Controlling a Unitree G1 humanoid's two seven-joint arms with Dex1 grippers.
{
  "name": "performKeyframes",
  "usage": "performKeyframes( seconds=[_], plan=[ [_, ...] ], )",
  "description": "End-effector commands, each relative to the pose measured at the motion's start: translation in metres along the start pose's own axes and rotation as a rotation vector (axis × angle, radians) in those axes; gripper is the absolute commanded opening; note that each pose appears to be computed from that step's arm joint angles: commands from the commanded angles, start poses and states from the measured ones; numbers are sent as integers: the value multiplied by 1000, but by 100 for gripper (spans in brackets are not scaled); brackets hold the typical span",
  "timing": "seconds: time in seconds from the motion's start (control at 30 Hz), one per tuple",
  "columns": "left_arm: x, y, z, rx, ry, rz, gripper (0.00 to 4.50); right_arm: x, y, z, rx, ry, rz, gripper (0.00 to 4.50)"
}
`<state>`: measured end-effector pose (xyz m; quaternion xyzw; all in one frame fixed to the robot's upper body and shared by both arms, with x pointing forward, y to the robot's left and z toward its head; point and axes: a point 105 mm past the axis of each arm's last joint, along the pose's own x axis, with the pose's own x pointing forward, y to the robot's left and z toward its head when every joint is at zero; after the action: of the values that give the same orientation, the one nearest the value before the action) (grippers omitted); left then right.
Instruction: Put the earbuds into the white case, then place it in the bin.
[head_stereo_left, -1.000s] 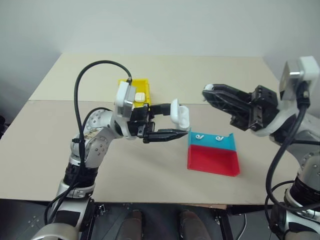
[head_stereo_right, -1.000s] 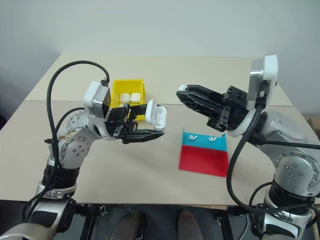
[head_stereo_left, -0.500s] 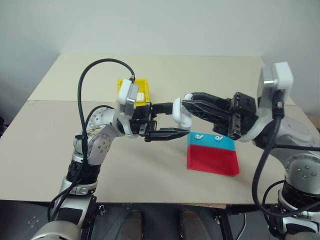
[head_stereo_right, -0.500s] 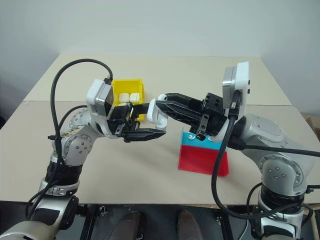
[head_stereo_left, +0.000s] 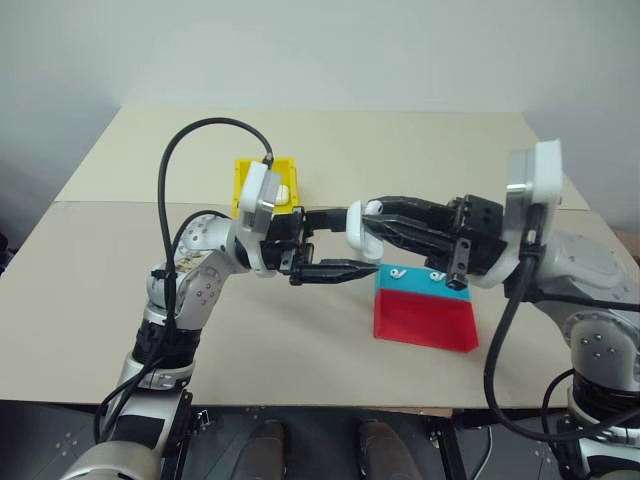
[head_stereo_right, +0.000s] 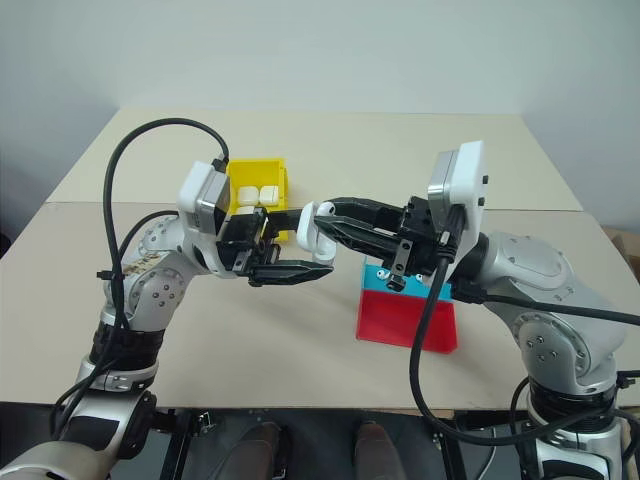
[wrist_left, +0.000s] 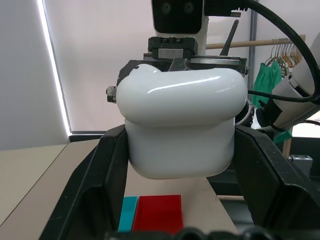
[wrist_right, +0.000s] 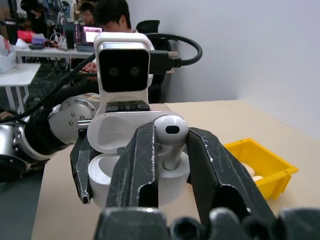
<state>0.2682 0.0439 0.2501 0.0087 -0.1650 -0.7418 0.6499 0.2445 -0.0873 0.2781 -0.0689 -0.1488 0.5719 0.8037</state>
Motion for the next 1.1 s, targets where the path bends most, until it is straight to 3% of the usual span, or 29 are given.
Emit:
performKeyframes(
  seconds=[0.03,0.17,0.4,0.57,0.63,0.77,0.93,1.0,1.1],
  plan=[
    [3,0,19,79,-42,-12,279,1,7,-3,-12,18,45,218],
    [3,1,19,81,-44,-10,279,0,5,-3,-21,25,38,350],
    [0,0,18,80,-41,-5,279,-11,-9,6,-33,9,-37,350],
    [-5,-2,16,75,-30,8,279,-31,-45,19,-92,71,-174,350],
    [-6,-3,16,74,-28,11,279,-36,-59,14,-129,170,-204,350],
    [-7,-3,15,78,-31,35,279,-48,-80,-32,-269,597,-148,350],
    [-4,-7,17,77,-59,46,279,-54,-93,-74,-465,922,121,350],
    [-2,-9,16,77,-61,48,279,-53,-100,-86,-497,978,202,350],
    [-2,-12,17,80,-65,55,279,-35,-103,-99,-438,959,301,350]
  ],
)
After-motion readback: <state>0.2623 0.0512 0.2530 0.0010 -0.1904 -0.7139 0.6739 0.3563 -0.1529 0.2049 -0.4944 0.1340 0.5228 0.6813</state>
